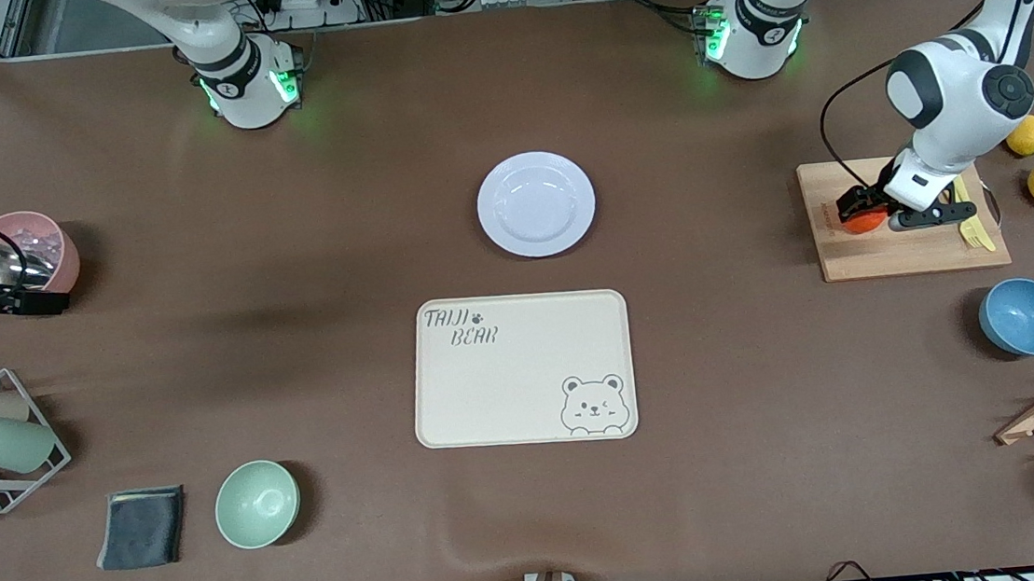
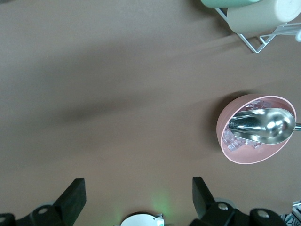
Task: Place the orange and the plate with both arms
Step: 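Lift the orange and carry it toward the white plate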
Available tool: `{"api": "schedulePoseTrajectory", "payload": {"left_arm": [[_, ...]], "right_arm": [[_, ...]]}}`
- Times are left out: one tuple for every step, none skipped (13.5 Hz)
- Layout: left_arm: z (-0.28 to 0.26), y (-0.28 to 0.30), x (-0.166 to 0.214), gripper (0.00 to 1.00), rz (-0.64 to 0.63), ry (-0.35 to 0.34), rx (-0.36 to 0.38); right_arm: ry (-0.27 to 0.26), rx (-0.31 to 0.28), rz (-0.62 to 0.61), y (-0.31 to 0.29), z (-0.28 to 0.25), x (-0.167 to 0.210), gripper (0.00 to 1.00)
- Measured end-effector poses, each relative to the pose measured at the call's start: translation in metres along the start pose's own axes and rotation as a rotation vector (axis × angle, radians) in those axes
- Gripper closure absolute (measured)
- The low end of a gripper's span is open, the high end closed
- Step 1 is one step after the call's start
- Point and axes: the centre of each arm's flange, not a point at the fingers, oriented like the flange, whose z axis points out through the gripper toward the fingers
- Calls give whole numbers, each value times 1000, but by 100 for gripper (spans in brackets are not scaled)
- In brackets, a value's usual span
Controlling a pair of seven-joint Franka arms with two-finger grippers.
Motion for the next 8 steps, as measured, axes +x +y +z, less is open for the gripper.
{"api": "schedulePoseTrajectory", "payload": {"left_arm": [[2,0,-1,13,0,-4,-1],[3,0,0,25,-1,-3,-1],[2,-1,0,28,-1,-3,-1],[2,-1,0,28,-1,-3,-1],[2,-1,0,28,-1,-3,-1],[2,-1,0,28,1,-2,0],[2,-1,0,28,10,2,0],[0,1,3,29,24,15,3]], "right_arm": [[0,-2,-7,-4,0,0,0],[1,-4,-12,-7,-1,-1,0],[-1,-5,-12,-8,0,-1,0],[-4,-5,-11,-7,0,0,0],[-7,-5,-10,-7,1,0,0],[-11,-6,-11,-7,2,0,0],[-15,-6,-11,-7,3,0,0],[-17,-6,-11,-7,3,0,0]]}}
